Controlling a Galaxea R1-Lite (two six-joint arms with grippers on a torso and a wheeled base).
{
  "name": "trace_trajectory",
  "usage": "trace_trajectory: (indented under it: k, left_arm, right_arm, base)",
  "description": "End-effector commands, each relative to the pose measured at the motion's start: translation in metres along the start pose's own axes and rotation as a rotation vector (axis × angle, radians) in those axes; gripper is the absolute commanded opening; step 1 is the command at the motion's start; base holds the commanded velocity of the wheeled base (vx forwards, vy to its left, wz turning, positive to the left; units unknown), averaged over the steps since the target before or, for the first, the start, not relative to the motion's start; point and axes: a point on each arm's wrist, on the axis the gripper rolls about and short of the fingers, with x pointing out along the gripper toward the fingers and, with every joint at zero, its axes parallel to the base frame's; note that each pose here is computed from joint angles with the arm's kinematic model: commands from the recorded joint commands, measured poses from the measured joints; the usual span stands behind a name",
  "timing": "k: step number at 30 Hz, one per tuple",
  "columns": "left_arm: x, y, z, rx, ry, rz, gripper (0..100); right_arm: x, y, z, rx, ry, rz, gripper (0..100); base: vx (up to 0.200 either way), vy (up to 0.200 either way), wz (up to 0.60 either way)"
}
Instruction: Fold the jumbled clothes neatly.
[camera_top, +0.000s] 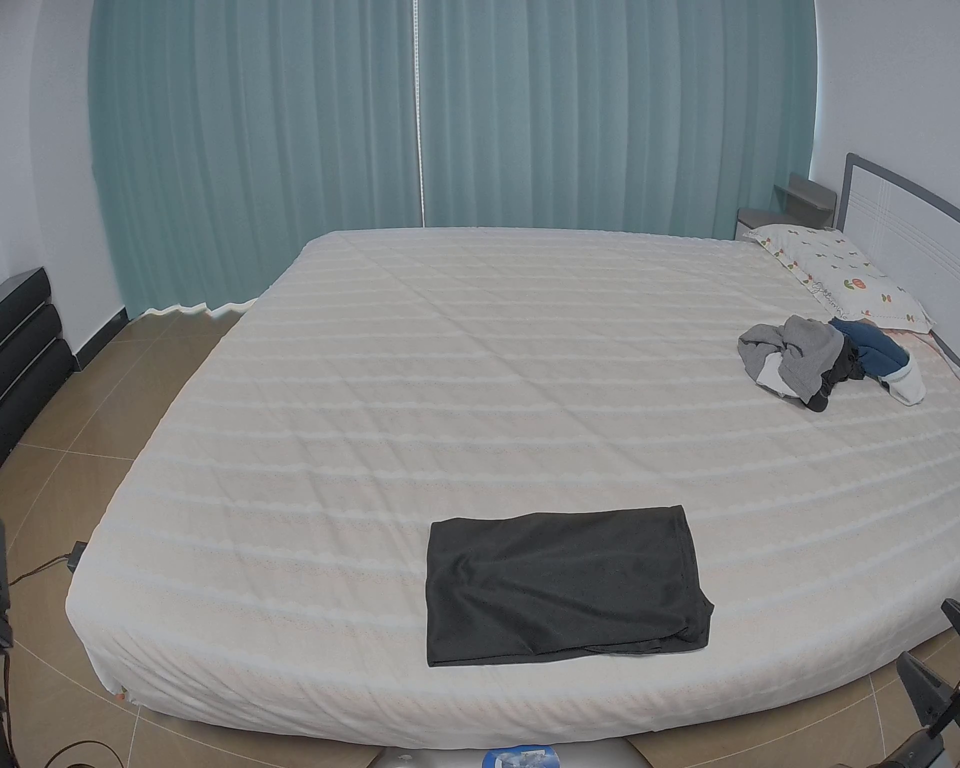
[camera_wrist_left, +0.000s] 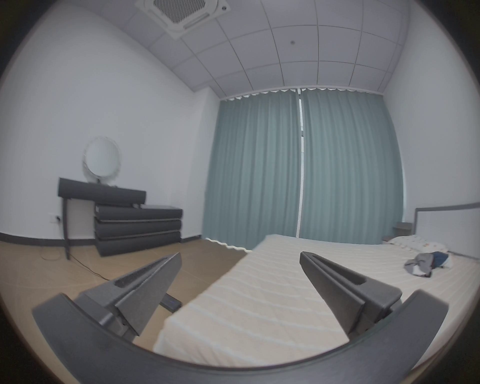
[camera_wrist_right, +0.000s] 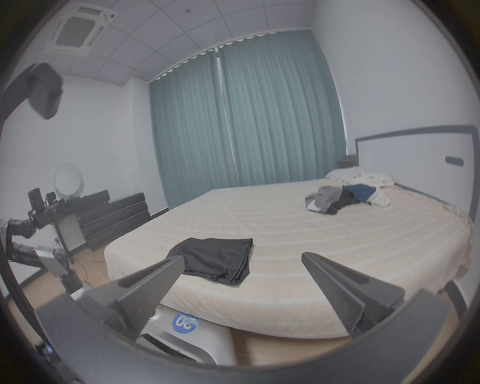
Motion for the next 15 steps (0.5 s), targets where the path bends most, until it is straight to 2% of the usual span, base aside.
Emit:
trace_trajectory:
  k: [1,4,6,9,12,15]
  left_arm:
    - [-0.029,0.016,-0.018,0.014,-0.090,0.123,100]
    - [-0.030,0.016,-0.026,0.025,-0.085,0.121,100]
    - [-0.035,0.017,-0.033,0.032,-0.105,0.109,100]
    - [-0.034,0.017,-0.041,0.054,-0.085,0.103,100]
    - [-0.033,0.017,-0.045,0.061,-0.071,0.101,100]
    - [-0.033,0.017,-0.046,0.074,-0.059,0.095,100]
  right_arm:
    - [-0.013,0.000,-0.003,-0.077,-0.071,-0.012,100]
    - [-0.013,-0.001,-0.002,-0.082,-0.086,-0.090,100]
    - [-0.011,-0.004,-0.004,-0.076,-0.098,-0.194,100]
    - [-0.006,-0.007,-0.009,-0.067,-0.124,-0.299,100]
    - [-0.006,-0.010,-0.005,-0.067,-0.209,-0.441,100]
    - [-0.008,-0.010,0.004,-0.098,-0.196,-0.543,100]
  base:
    - [0.000,0.000,0.00]
    - [0.000,0.000,0.00]
    - [0.000,0.000,0.00]
    - [0.000,0.000,0.00]
    - [0.000,0.000,0.00]
    - [0.000,0.000,0.00]
